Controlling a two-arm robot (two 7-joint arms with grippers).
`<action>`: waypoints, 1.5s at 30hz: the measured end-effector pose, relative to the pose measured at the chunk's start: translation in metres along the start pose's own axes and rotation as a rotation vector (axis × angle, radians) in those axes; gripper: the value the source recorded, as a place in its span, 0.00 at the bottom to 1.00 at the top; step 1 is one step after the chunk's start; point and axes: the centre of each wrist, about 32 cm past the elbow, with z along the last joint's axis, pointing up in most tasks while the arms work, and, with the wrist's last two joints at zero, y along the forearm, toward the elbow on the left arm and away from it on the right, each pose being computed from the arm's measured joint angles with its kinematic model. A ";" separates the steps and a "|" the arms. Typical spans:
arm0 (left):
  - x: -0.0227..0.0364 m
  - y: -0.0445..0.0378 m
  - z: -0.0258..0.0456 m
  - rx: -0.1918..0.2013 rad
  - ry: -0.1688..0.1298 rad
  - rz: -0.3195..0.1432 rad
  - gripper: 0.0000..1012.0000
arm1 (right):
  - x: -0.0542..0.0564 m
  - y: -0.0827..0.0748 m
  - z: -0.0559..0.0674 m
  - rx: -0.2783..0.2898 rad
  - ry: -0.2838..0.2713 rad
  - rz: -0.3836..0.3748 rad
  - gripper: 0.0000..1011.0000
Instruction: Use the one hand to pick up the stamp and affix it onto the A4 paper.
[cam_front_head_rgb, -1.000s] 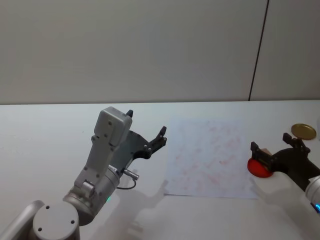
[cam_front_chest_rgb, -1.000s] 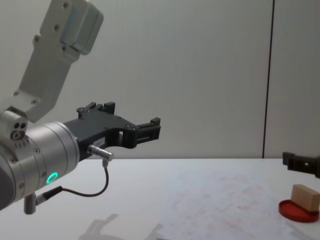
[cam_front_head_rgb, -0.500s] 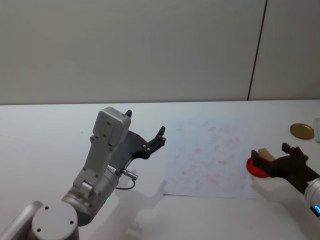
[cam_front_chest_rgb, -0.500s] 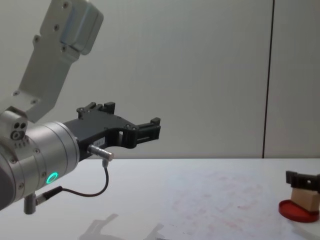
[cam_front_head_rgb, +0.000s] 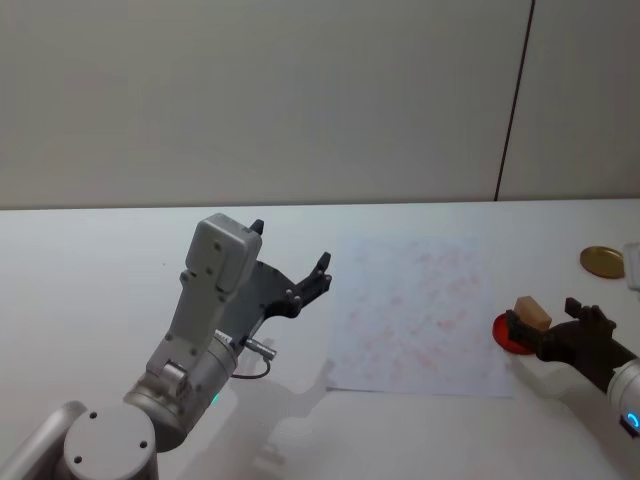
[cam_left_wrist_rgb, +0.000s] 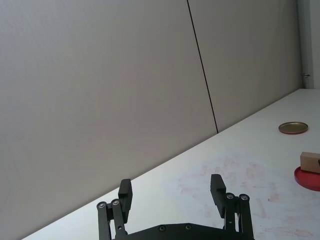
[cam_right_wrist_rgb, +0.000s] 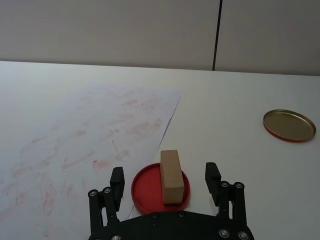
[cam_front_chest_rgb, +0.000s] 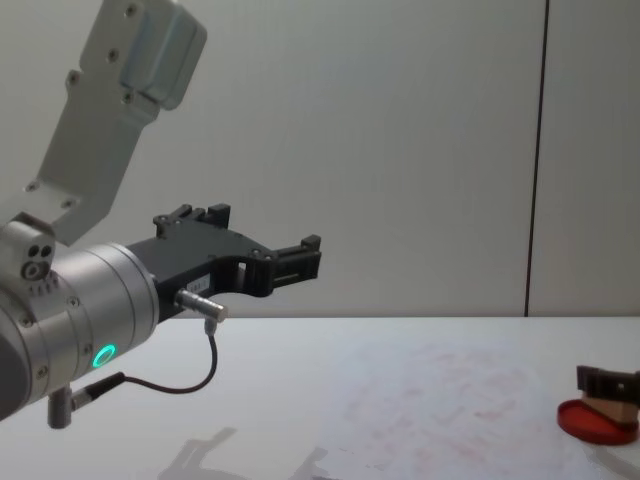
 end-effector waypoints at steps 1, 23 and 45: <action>0.0000 0.0000 0.0000 0.000 0.000 0.000 0.98 | 0.000 0.000 0.000 -0.001 0.001 0.000 0.99; 0.0000 0.0000 0.0000 0.000 0.000 0.000 0.98 | 0.003 0.013 -0.010 -0.058 0.012 -0.012 0.39; 0.0000 0.0000 0.0000 0.000 0.000 0.000 0.98 | -0.005 0.013 -0.003 0.049 -0.034 0.036 0.21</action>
